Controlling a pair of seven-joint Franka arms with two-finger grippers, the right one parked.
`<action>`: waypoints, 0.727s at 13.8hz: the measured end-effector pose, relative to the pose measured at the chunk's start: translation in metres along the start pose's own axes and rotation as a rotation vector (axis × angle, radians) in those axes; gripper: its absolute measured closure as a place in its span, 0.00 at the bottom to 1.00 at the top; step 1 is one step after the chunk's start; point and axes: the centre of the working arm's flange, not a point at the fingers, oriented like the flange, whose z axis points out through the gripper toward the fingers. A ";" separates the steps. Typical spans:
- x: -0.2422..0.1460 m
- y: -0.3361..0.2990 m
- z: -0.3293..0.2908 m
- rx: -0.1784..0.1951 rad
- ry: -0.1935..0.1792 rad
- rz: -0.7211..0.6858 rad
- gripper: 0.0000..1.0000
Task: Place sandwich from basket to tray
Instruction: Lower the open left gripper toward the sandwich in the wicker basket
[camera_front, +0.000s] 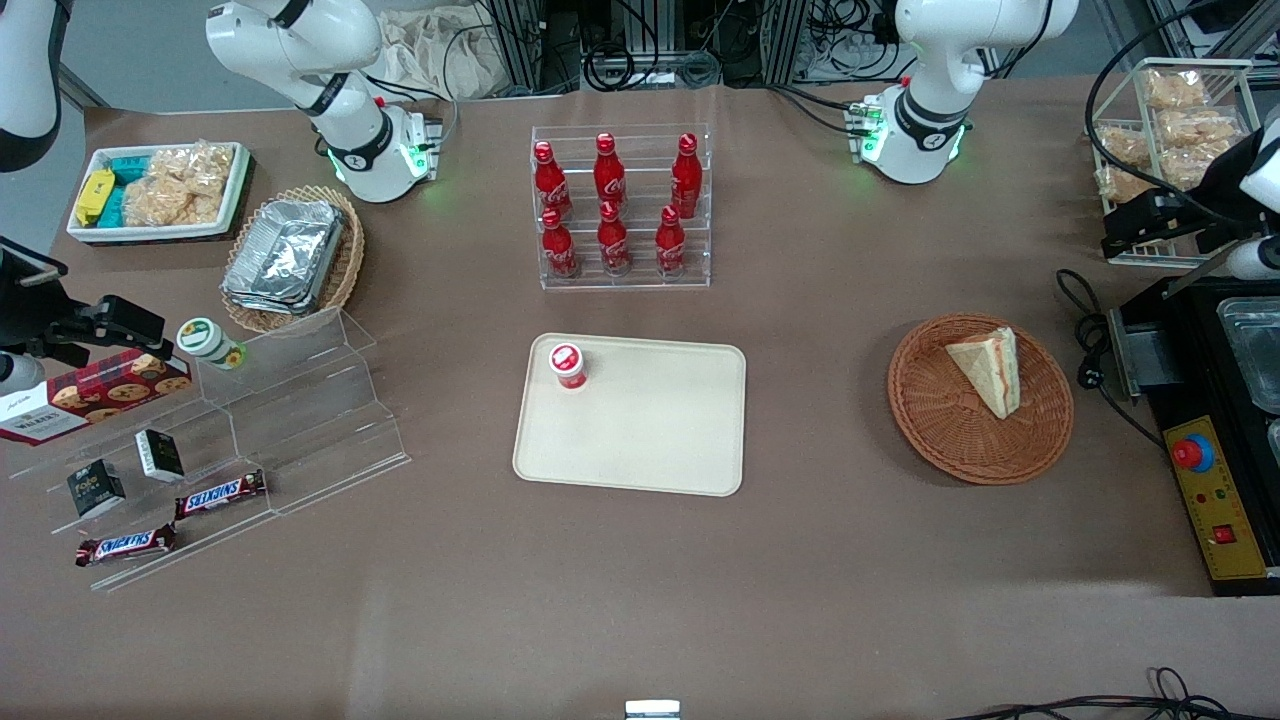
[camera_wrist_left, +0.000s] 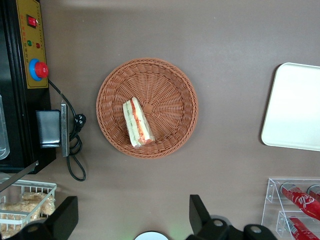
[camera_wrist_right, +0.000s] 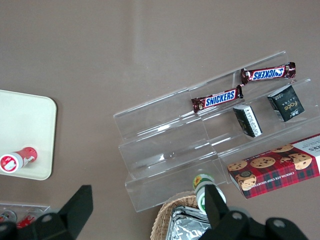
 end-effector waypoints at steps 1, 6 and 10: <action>0.000 0.000 0.000 0.002 -0.003 -0.001 0.00; -0.003 0.010 0.008 0.045 -0.036 -0.033 0.00; 0.007 0.007 0.058 0.055 -0.081 -0.149 0.00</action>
